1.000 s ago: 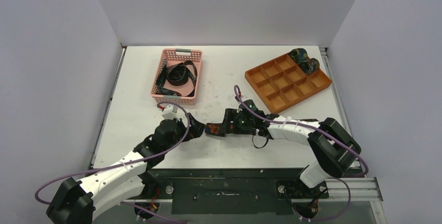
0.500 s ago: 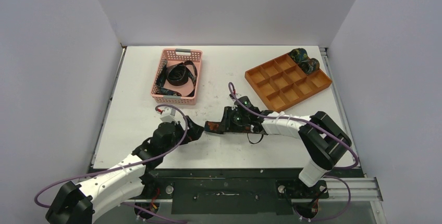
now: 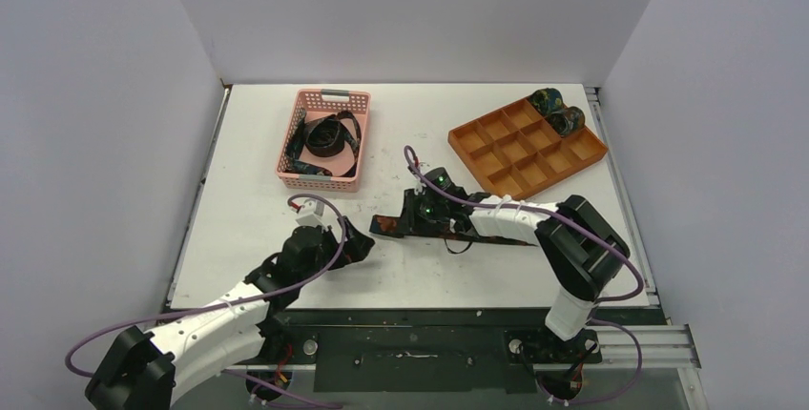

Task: Roll the ties
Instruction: Roll the tie at the center of the board.

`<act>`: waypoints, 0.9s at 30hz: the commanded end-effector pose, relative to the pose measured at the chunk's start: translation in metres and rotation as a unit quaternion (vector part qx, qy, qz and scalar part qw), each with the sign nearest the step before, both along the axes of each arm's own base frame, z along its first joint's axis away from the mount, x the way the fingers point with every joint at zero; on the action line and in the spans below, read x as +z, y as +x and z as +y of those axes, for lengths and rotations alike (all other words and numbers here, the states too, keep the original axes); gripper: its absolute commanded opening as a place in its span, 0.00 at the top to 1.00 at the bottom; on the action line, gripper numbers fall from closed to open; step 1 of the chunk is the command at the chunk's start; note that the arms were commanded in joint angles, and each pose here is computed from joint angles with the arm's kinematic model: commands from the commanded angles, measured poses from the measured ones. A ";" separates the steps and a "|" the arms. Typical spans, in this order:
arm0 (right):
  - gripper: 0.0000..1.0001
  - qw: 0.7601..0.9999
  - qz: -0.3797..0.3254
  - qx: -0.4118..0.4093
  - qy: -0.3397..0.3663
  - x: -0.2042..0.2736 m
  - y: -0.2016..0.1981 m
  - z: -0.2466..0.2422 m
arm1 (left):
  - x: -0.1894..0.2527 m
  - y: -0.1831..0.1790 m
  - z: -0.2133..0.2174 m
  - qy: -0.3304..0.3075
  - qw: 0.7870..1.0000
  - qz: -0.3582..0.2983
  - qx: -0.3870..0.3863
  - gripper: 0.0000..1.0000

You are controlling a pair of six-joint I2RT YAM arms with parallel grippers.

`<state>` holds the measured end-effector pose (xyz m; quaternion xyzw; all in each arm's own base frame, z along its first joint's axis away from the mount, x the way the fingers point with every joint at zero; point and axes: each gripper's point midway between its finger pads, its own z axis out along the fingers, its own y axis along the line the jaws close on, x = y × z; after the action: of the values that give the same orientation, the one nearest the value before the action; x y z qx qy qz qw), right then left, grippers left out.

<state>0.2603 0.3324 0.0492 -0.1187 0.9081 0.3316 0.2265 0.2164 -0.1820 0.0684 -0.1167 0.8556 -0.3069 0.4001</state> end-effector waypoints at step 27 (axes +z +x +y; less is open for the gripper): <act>0.43 0.995 -0.097 -0.012 -0.032 0.022 0.065 -0.009 | 0.037 0.061 -0.019 0.025 0.999 -0.027 0.021 0.33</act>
<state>0.3016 0.3244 0.0442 -0.1557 0.9060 0.2931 0.2626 0.2836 -0.2118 0.1111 -0.1220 0.8459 -0.2944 0.4277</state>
